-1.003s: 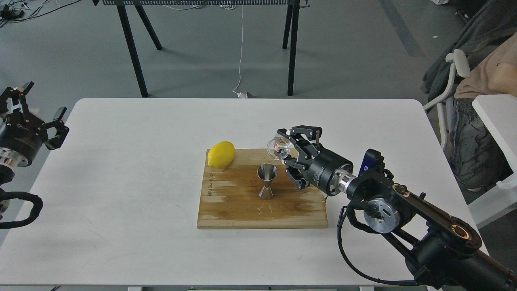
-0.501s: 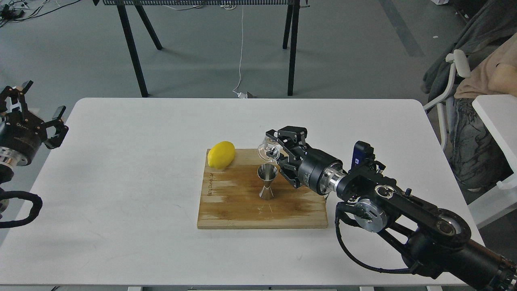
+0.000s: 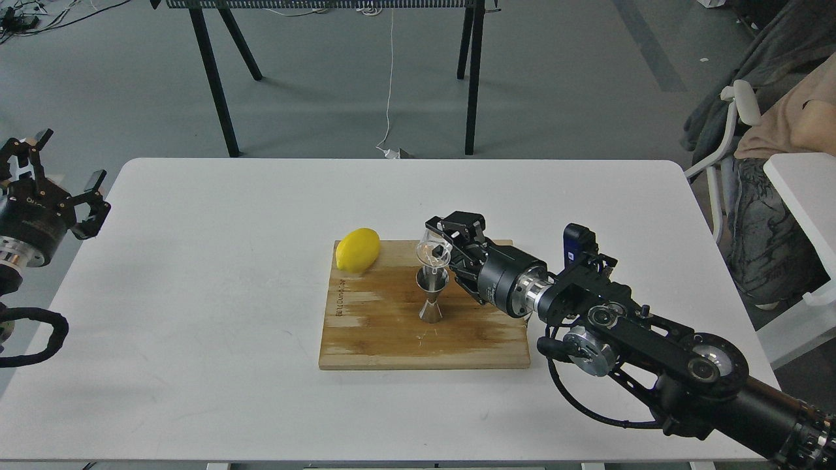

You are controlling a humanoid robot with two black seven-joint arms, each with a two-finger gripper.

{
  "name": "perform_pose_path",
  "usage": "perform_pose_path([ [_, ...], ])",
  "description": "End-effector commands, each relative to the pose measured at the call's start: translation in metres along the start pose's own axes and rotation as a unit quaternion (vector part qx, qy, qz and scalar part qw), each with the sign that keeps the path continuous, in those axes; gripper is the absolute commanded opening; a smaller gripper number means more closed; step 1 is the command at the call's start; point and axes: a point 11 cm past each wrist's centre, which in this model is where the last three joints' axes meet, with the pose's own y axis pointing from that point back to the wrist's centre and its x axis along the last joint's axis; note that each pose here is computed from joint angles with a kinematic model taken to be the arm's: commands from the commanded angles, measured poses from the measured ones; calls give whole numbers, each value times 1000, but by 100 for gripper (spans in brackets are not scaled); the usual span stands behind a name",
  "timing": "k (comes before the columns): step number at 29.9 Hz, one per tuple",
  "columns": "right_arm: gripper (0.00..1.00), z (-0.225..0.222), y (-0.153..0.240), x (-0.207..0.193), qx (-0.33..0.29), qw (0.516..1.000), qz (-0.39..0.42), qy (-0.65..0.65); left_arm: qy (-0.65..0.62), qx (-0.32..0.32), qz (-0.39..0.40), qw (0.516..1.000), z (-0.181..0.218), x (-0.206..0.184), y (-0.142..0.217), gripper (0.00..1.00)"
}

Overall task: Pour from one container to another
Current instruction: 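Tilt the glass cup over the jigger to pour its liquid in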

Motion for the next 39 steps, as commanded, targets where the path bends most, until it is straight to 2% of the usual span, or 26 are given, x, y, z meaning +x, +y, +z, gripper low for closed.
perform_pose_path([
  [1, 36, 1, -1, -2, -1, 1000, -2, 22, 0, 0, 0, 1000, 0, 0, 0, 86],
  [39, 36, -5, -3, 4, -1, 989, -1, 151, 1, 2, 1, 1000, -2, 0, 1, 86],
])
